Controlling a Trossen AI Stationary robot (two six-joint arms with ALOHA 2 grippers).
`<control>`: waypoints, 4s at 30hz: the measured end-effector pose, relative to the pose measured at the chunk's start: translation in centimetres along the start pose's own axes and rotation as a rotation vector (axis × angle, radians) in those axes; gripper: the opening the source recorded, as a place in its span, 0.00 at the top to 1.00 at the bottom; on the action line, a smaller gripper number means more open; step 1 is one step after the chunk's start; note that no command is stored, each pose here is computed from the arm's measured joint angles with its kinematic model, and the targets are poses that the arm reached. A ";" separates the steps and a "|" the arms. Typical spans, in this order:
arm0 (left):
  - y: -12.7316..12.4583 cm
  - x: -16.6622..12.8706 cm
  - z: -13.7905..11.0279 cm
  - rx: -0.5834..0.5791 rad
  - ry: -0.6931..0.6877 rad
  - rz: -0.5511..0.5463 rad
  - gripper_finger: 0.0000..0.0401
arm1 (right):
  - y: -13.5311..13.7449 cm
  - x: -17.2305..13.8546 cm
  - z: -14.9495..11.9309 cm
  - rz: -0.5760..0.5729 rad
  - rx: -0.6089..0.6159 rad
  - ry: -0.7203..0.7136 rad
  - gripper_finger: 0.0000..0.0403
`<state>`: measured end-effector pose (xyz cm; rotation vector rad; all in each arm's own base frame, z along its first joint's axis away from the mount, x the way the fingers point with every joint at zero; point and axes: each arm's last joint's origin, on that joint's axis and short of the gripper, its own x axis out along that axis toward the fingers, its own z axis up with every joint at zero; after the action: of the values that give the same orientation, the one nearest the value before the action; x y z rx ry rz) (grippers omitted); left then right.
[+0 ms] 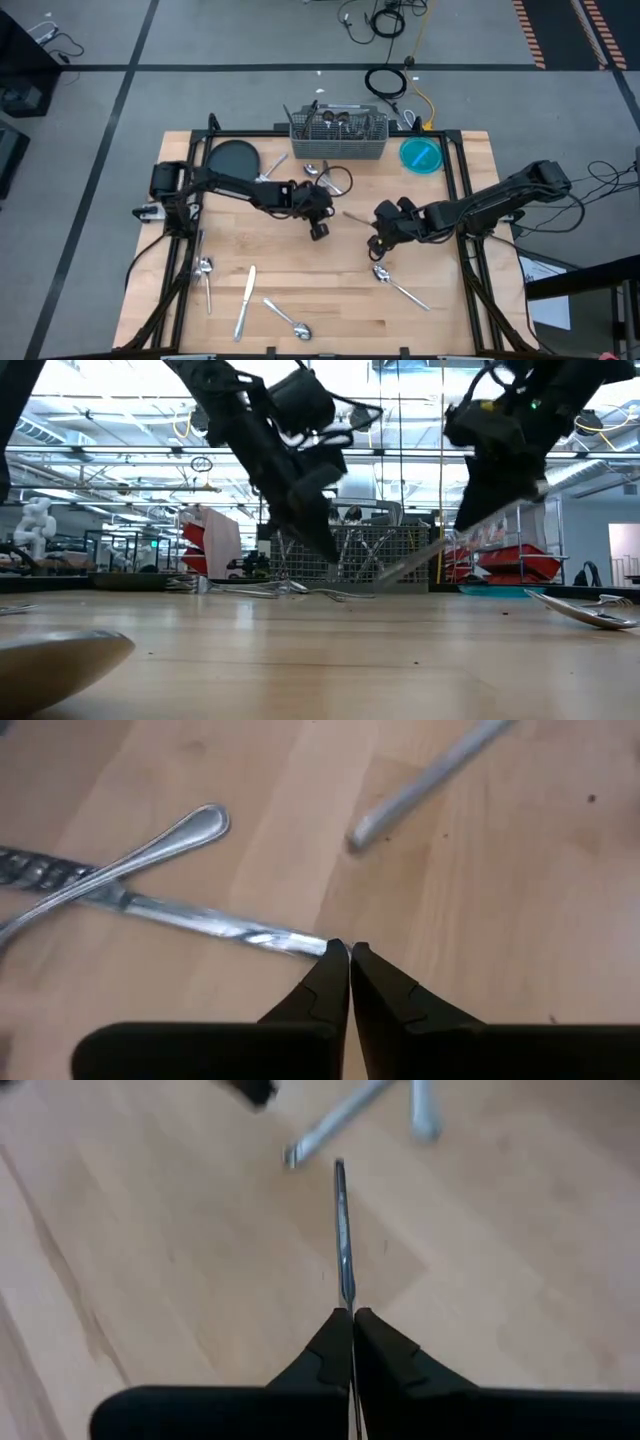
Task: Sort silverware
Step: Put the knife into the silverware basket
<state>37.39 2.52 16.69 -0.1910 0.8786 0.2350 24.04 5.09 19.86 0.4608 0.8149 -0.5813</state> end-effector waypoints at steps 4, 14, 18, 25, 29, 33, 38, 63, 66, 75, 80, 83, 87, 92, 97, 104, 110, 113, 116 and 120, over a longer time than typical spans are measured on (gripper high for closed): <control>0.1 -2.1 0.8 0.025 -0.031 -0.005 0.94 | -0.7 -1.4 1.2 -0.008 0.054 -0.106 1.00; 0.3 -9.2 2.2 0.040 -0.119 -0.027 0.94 | -1.8 -4.3 8.4 -0.123 -0.025 -0.259 1.00; 0.6 -12.7 2.5 0.035 -0.178 -0.038 0.94 | -2.3 -5.3 13.3 -0.161 -0.109 -0.312 1.00; 1.3 -19.4 2.1 0.016 -0.300 -0.060 0.94 | -3.9 -4.6 21.0 -0.164 -0.236 -0.320 1.00; 1.6 -22.9 1.5 0.006 -0.381 -0.059 0.94 | -4.8 -2.3 24.6 -0.129 -0.290 -0.270 1.00; 2.0 -25.8 0.6 -0.005 -0.452 -0.032 0.94 | -5.1 0.4 27.2 -0.118 -0.349 -0.190 1.00; 2.4 -28.1 -0.4 -0.038 -0.502 -0.003 0.94 | -5.1 3.3 29.1 -0.135 -0.435 -0.037 1.00; 2.9 -29.5 -1.7 -0.043 -0.483 0.026 0.94 | -5.5 4.0 31.5 -0.199 -0.645 0.140 1.00; 2.9 -29.5 -1.7 -0.037 -0.483 0.027 0.94 | -5.4 4.0 31.7 -0.198 -0.645 0.113 1.00; 2.9 -29.5 -1.7 -0.035 -0.483 0.028 0.94 | -5.0 5.0 31.6 -0.183 -0.695 0.119 1.00; 2.9 -29.5 -1.7 -0.035 -0.481 0.029 0.94 | -4.9 6.6 31.3 -0.173 -0.726 0.149 1.00; 2.9 -29.5 -1.7 -0.035 -0.480 0.029 0.94 | -4.7 8.0 30.9 -0.168 -0.748 0.183 1.00; 2.9 -29.4 -1.8 -0.035 -0.476 0.030 0.94 | -4.4 9.1 30.6 -0.170 -0.777 0.200 1.00; 3.0 -29.3 -2.0 -0.032 -0.454 0.035 0.94 | -4.3 9.2 31.1 -0.172 -0.815 0.155 1.00; 3.0 -29.2 -2.2 -0.028 -0.431 0.040 0.94 | -4.2 9.2 31.5 -0.212 -0.854 0.119 1.00; 3.0 -29.2 -2.2 -0.029 -0.433 0.044 0.94 | -4.2 9.2 32.6 -0.283 -0.890 0.016 1.00; 3.0 -29.3 -2.2 -0.029 -0.434 0.049 0.94 | -4.2 9.2 33.0 -0.306 -0.919 -0.010 1.00; 3.1 -29.3 -2.2 -0.031 -0.436 0.064 0.94 | -4.3 9.2 33.0 -0.322 -0.955 0.002 1.00; 3.1 -29.3 -2.2 -0.033 -0.437 0.069 0.94 | -4.4 9.2 32.5 -0.314 -0.998 0.062 1.00; 3.1 -29.3 -2.1 -0.039 -0.437 0.069 0.94 | -4.7 9.1 31.6 -0.291 -1.033 0.159 1.00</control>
<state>16.94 1.29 37.91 -0.1377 0.4472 0.3434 43.08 -19.73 31.08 -0.5728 1.2197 -0.3205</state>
